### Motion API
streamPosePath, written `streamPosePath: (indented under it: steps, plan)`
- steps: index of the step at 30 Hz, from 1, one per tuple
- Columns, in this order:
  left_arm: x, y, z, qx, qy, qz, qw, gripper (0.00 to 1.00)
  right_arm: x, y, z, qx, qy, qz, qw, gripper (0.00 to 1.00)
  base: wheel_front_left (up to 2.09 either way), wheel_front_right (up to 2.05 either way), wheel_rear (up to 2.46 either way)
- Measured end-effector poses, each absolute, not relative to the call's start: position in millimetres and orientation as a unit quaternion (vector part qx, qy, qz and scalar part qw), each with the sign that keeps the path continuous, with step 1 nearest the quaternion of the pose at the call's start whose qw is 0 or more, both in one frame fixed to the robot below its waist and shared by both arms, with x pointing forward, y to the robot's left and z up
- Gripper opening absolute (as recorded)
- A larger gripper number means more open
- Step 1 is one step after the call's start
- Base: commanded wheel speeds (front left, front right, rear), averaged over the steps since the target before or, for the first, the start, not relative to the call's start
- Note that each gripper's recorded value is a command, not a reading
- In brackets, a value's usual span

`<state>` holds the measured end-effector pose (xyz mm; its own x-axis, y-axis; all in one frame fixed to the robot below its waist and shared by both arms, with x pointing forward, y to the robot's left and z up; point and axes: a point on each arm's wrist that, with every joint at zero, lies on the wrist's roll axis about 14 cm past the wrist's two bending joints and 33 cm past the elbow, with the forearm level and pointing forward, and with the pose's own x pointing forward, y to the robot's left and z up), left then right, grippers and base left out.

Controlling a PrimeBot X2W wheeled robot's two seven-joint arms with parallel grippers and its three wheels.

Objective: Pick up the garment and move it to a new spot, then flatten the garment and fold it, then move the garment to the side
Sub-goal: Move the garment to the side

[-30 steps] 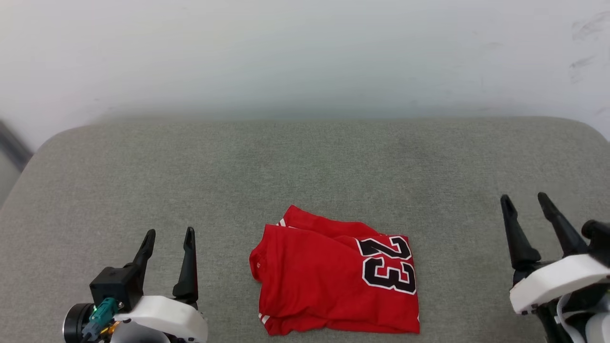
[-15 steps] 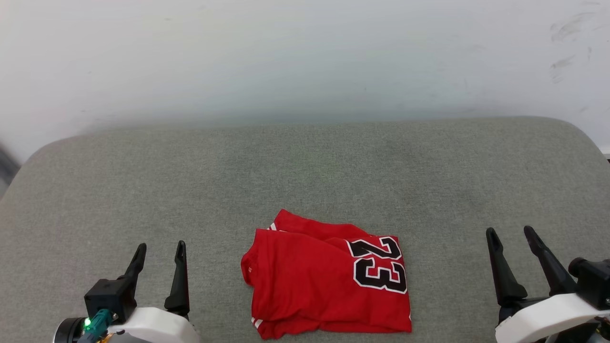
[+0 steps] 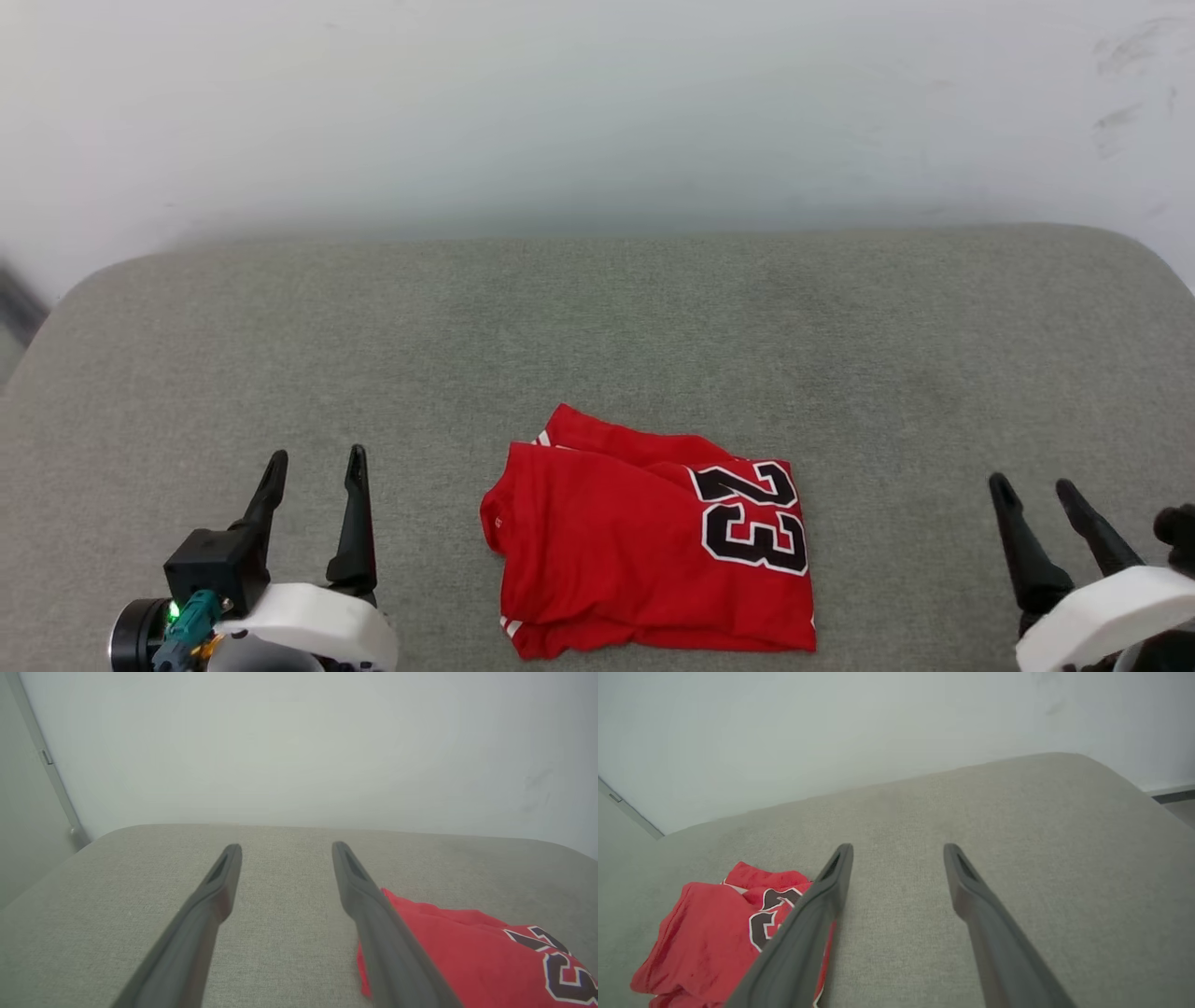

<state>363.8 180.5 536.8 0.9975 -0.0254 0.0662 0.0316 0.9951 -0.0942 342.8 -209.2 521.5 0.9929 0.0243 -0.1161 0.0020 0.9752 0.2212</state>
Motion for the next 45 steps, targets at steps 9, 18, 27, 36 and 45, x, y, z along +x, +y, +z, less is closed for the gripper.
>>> streamPosePath:
  steps: [9,18,27,36,45]
  plan:
    - [359.7,193.5,547.2,-0.057,-0.060,0.012,0.996,1.00,349.0,-229.9,434.7,0.211,0.282,0.011,0.936,1.00,0.00,0.00,0.00]
    - [362.2,208.1,544.3,-0.054,-0.062,0.037,0.996,1.00,367.6,-127.8,400.6,0.382,0.408,0.129,0.819,1.00,0.00,0.00,0.00]
    - [363.5,223.1,532.2,-0.046,-0.044,0.058,0.996,1.00,379.7,-75.3,385.6,0.412,0.456,0.181,0.768,0.69,0.00,0.00,0.00]
    - [363.4,219.3,532.7,-0.045,-0.046,0.052,0.997,1.00,386.7,-79.4,389.5,0.336,0.437,0.194,0.811,0.00,0.00,0.00,0.00]
    - [375.0,186.7,542.0,-0.047,-0.061,-0.003,0.997,1.00,387.4,-139.5,388.4,0.150,0.410,0.152,0.887,0.00,0.00,0.00,0.00]
